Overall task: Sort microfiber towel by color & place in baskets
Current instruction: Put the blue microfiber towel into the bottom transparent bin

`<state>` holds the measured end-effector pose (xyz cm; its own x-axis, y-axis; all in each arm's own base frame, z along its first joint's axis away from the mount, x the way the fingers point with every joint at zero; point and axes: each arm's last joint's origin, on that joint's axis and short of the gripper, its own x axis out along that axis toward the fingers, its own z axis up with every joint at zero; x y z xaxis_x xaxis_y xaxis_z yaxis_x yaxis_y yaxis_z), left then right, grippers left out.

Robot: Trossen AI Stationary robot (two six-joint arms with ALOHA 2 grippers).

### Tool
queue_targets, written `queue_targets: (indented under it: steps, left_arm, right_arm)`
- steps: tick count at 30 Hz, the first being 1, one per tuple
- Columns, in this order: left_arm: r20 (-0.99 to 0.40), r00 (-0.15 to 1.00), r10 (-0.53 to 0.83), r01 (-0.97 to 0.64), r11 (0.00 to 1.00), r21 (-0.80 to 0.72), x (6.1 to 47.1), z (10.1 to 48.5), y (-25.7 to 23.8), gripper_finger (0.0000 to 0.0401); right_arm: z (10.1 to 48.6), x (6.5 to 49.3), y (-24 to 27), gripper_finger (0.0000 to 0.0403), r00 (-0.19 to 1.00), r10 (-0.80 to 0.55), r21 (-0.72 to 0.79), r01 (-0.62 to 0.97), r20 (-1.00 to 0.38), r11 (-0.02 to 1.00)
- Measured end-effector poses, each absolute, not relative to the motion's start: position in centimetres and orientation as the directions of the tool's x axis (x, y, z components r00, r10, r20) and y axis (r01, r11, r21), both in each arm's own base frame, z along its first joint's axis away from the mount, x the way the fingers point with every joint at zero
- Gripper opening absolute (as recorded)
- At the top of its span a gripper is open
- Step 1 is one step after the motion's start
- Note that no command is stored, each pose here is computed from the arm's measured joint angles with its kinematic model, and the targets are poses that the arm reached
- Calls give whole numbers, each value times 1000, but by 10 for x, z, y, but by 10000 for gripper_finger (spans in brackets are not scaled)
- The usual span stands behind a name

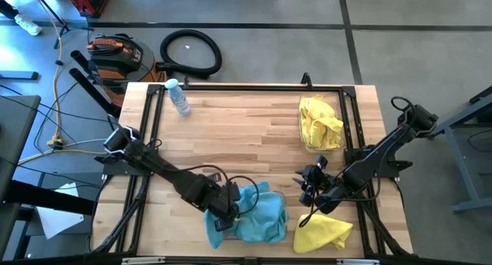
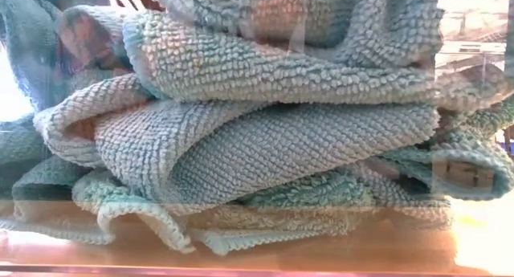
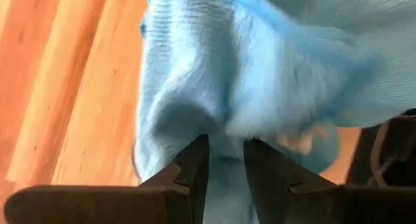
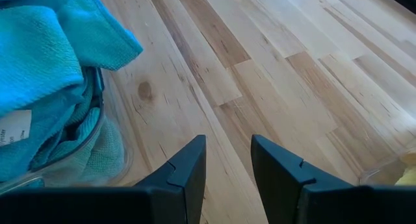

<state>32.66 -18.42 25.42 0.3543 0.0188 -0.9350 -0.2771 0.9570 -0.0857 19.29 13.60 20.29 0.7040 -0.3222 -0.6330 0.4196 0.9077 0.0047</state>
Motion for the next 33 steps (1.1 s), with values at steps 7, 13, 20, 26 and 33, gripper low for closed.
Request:
queue_targets:
  steps: [7, 13, 20, 26, 33]
  left_arm:
    - [-916, 401, -7, -264, 957, -123, 326, 277, -195, 83]
    - [-923, 386, -6, -283, 951, -125, 321, 280, -200, 83]
    - [-959, 276, 66, -327, 945, -29, 313, 273, -194, 83]
    - [-976, 205, 79, -270, 963, 22, 326, 240, -203, 83]
    - [-994, 98, 43, -219, 976, 20, 345, 194, -209, 83]
  right_arm:
    - [203, 193, 136, 116, 704, -322, 3, 418, -633, 908]
    - [203, 193, 136, 116, 704, -322, 3, 418, -633, 908]
    - [203, 193, 136, 116, 704, -322, 3, 418, -633, 908]
    - [203, 193, 136, 116, 704, -322, 3, 419, -633, 908]
    - [203, 193, 136, 116, 704, -322, 4, 418, -633, 908]
